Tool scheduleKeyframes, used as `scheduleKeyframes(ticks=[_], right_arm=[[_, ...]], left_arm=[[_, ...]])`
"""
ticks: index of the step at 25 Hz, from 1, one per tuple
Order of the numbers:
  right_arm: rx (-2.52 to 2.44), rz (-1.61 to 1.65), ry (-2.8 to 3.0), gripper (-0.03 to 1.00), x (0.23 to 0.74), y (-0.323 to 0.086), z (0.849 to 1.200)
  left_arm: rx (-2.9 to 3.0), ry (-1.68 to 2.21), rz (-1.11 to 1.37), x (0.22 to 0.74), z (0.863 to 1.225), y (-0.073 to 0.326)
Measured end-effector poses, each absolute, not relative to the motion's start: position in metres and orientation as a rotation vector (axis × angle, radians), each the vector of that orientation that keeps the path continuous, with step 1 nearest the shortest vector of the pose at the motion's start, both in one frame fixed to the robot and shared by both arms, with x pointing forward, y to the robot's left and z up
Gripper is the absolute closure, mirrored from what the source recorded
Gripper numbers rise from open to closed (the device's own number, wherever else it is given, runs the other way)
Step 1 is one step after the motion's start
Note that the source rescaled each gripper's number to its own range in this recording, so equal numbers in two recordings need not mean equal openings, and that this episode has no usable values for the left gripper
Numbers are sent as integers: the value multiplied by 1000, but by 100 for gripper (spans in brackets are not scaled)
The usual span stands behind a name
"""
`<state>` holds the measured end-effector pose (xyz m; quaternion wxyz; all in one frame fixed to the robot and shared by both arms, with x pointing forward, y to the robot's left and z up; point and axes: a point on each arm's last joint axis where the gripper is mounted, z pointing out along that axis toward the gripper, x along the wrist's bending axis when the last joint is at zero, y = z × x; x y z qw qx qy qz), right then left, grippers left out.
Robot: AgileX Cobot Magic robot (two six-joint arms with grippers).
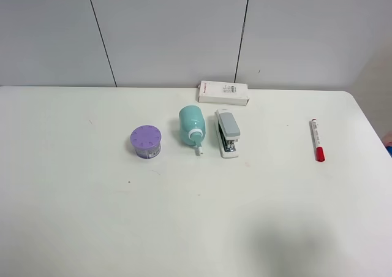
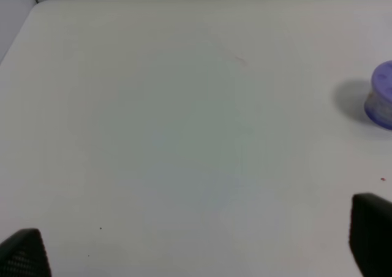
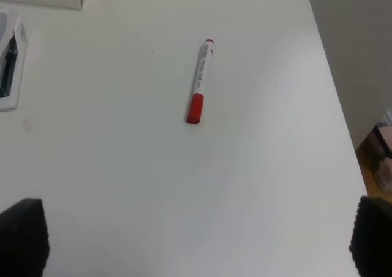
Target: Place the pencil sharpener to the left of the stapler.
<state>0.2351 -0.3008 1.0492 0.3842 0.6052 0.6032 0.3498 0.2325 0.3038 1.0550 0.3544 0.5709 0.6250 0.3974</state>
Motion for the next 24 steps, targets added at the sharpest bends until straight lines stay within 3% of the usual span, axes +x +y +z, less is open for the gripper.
scheduleKeyframes(ticks=[24], right_arm=[[1547, 892, 1533, -3, 235, -301, 1049]], left_arm=[[1476, 1615, 1027, 232, 1055, 304]])
